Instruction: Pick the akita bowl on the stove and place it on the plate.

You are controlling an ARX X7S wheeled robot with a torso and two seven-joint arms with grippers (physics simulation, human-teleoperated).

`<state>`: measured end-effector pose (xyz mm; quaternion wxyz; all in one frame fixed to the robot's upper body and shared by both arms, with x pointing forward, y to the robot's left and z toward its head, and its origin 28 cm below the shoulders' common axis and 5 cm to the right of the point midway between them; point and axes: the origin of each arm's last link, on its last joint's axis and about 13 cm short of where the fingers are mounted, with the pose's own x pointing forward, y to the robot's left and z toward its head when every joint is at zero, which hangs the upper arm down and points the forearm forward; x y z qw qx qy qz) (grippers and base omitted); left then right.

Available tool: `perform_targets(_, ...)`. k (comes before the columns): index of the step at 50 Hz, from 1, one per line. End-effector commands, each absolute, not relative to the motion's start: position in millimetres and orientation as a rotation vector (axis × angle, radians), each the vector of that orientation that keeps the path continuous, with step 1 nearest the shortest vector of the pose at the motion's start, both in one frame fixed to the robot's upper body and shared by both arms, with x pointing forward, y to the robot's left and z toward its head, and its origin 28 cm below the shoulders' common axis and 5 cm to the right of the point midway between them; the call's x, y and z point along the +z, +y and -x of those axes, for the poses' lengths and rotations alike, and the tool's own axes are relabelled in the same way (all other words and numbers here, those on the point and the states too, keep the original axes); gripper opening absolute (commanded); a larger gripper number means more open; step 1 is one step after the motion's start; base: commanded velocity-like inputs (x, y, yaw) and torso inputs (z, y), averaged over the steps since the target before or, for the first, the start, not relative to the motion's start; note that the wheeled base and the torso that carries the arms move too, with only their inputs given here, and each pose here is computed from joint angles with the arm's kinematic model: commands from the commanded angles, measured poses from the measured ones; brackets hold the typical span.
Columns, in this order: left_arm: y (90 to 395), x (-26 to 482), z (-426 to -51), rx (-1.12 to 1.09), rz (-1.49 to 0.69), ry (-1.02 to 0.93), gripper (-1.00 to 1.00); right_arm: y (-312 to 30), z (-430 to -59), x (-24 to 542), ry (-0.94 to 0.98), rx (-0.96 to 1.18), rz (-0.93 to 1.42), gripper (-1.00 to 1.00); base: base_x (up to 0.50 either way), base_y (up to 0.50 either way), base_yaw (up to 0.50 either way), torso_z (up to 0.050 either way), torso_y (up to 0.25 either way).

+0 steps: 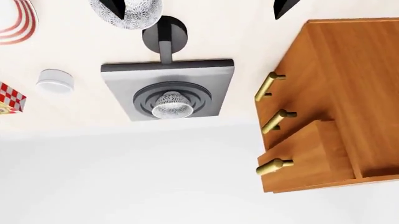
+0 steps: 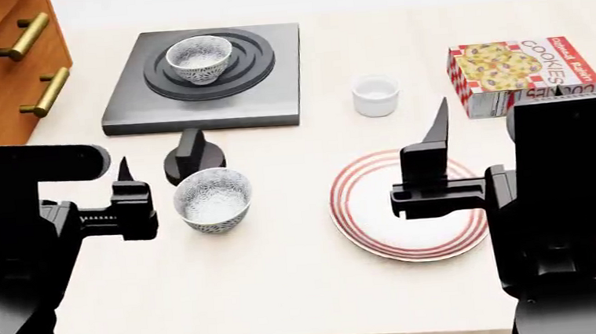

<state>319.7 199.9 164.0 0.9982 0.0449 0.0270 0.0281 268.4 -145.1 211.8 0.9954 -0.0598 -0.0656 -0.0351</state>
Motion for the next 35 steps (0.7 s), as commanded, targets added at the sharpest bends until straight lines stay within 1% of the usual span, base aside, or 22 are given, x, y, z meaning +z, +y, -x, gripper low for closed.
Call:
perform_targets(1, 198.6, 171.4, -323.0, 0.045, -0.050, 0.056, 1.00, -147.1, -270.6, 210.4, -0.134, -0.074, 0.095, 1.00, 0.00, -0.05, 0.00, 0.000, 0.000)
perform_targets(6, 199.7, 169.8, -324.5, 0.048, -0.046, 0.059, 1.00, -146.8, -271.2, 210.1, -0.131, -0.073, 0.096, 1.00, 0.00, -0.15, 0.00, 0.000, 0.000)
perform_targets(16, 199.4, 171.5, -323.9, 0.049, -0.043, 0.058, 1.00, -147.1, -270.9, 210.9, -0.134, -0.077, 0.096, 1.00, 0.00, -0.30, 0.00, 0.000, 0.000)
perform_targets(26, 200.3, 173.7, -323.5, 0.047, -0.045, 0.052, 1.00, -146.6, -270.0, 211.5, -0.132, -0.075, 0.092, 1.00, 0.00, -0.03, 0.00, 0.000, 0.000)
perform_targets(35, 199.9, 172.0, -322.9, 0.048, -0.049, 0.057, 1.00, -147.0, -269.9, 211.6, -0.134, -0.079, 0.095, 1.00, 0.00, -0.12, 0.00, 0.000, 0.000)
